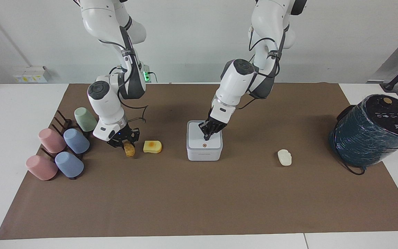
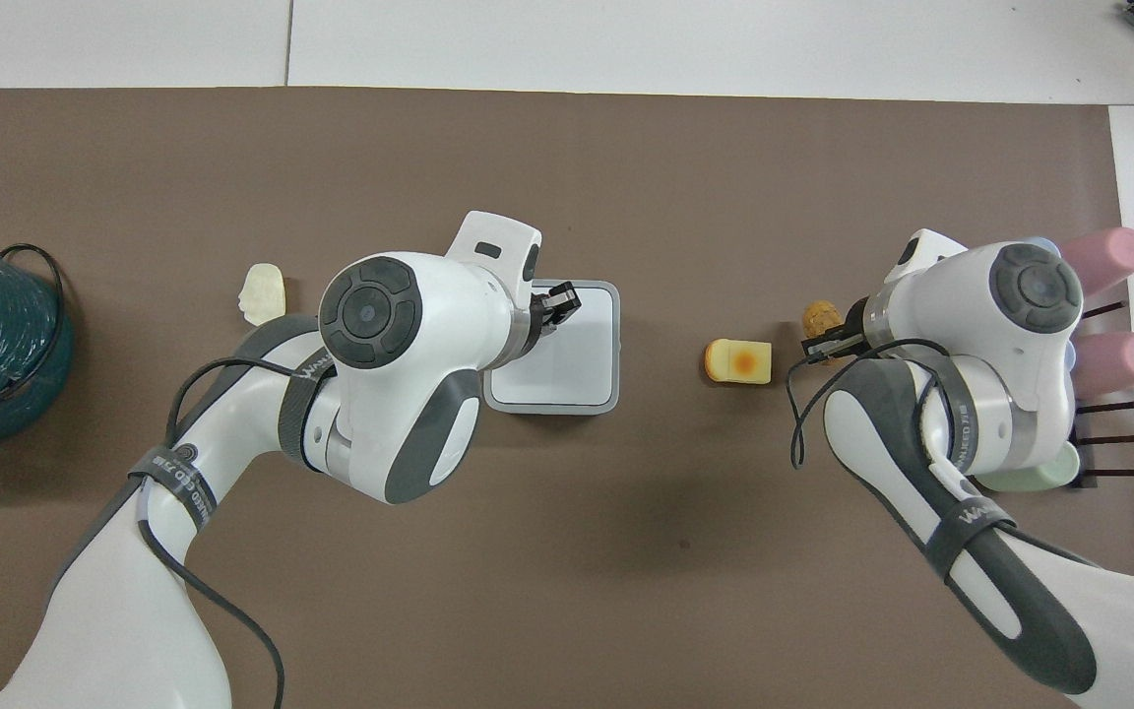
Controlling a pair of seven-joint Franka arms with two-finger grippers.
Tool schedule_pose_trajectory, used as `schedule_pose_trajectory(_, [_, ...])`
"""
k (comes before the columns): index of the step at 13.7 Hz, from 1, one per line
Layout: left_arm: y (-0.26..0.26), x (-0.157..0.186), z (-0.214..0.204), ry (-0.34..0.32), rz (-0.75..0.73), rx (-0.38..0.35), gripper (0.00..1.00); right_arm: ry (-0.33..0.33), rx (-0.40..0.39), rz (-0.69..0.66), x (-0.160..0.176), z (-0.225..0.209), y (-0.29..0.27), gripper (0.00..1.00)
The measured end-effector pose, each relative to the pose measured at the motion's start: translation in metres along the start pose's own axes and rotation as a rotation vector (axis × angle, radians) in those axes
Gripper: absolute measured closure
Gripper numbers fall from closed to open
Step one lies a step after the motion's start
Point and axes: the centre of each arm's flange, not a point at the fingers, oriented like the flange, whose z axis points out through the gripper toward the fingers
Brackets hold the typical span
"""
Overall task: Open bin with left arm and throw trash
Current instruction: 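Lift the lid off with the left gripper while the right gripper lifts the kiwi, then drop the kiwi in the bin with the right gripper while the left gripper reaches bread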
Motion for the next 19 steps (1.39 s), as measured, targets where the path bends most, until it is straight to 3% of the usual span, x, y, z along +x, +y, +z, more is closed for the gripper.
schedule_pose_trajectory(2, [0.008, 0.006, -0.018, -0.038, 0.001, 0.035, 0.81, 0.007, 0.003, 0.045, 0.010, -0.039, 0.001, 0.59])
schedule_pose_trajectory(5, [0.012, 0.043, -0.096, -0.104, -0.028, 0.108, 0.45, 0.045, 0.010, 0.122, 0.019, -0.095, -0.006, 0.59])
schedule_pose_trajectory(8, [-0.014, 0.080, -0.166, -0.128, -0.043, 0.169, 0.06, 0.076, 0.126, 0.241, 0.028, -0.121, -0.054, 0.59])
schedule_pose_trajectory(9, [-0.026, 0.089, -0.175, -0.121, -0.037, 0.191, 0.00, 0.085, 0.151, 0.266, 0.032, -0.123, -0.073, 0.59])
schedule_pose_trajectory(12, [-0.068, 0.123, -0.179, -0.102, 0.065, 0.252, 0.00, 0.114, 0.196, 0.322, 0.042, -0.127, -0.137, 0.59])
schedule_pose_trajectory(14, [-0.127, 0.158, -0.175, -0.106, 0.182, 0.254, 0.00, 0.121, 0.219, 0.332, 0.051, -0.129, -0.177, 0.59])
schedule_pose_trajectory(16, [-0.183, 0.179, -0.160, -0.058, 0.257, 0.255, 0.00, 0.128, 0.244, 0.313, 0.058, -0.121, -0.204, 0.59])
schedule_pose_trajectory(19, [-0.219, 0.184, -0.124, 0.023, 0.375, 0.257, 0.00, 0.150, 0.262, 0.277, 0.066, -0.092, -0.237, 0.59])
